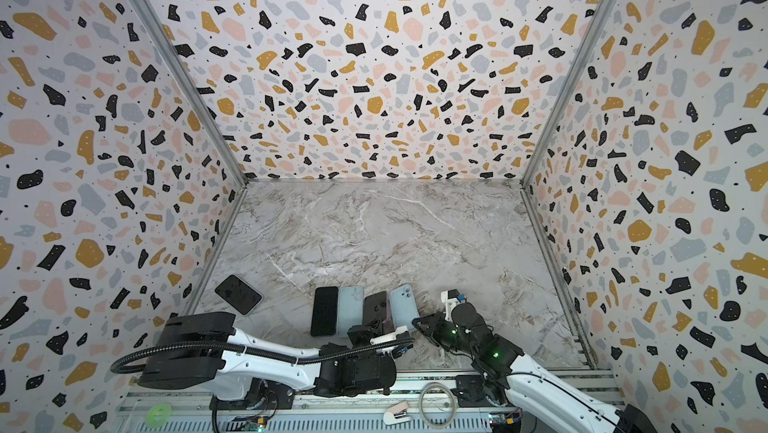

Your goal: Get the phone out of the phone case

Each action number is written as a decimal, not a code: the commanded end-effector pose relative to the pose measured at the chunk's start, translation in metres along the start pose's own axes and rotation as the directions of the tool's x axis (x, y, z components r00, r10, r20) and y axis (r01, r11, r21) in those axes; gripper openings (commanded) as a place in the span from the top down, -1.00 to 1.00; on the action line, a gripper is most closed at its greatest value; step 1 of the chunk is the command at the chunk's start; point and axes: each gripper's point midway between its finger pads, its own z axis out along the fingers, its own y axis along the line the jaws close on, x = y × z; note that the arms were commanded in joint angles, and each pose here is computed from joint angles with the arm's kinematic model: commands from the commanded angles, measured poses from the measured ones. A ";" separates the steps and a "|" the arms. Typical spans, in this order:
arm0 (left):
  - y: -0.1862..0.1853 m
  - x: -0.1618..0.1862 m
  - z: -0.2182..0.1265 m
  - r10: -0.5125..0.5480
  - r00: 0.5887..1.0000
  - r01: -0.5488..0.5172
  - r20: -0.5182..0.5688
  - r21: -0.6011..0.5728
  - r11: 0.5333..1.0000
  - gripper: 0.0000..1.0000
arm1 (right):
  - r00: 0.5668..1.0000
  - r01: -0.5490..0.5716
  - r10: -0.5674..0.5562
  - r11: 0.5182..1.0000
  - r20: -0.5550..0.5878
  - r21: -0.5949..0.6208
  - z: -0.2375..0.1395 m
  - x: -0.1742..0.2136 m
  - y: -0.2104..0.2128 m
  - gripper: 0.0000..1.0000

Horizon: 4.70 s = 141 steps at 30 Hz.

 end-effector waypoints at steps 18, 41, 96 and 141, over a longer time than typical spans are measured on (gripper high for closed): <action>-0.027 0.005 0.005 0.035 0.999 -0.032 -0.035 0.092 0.995 0.67 | 1.000 0.001 -0.001 1.000 0.015 -0.019 0.006 0.002 0.004 1.00; -0.048 0.008 0.012 0.098 0.993 -0.087 -0.063 0.154 0.984 0.36 | 1.000 0.000 0.000 1.000 0.002 0.001 0.008 0.006 -0.001 1.00; 0.206 -0.022 -0.102 -0.757 0.606 0.779 0.245 0.006 0.627 -0.63 | 0.997 -0.008 0.001 0.996 0.079 0.090 0.050 0.031 0.017 1.00; 0.229 -0.005 -0.116 -0.829 0.502 0.857 0.248 -0.015 0.515 -0.72 | 0.996 0.039 -0.049 0.990 0.070 0.132 0.079 0.027 0.027 1.00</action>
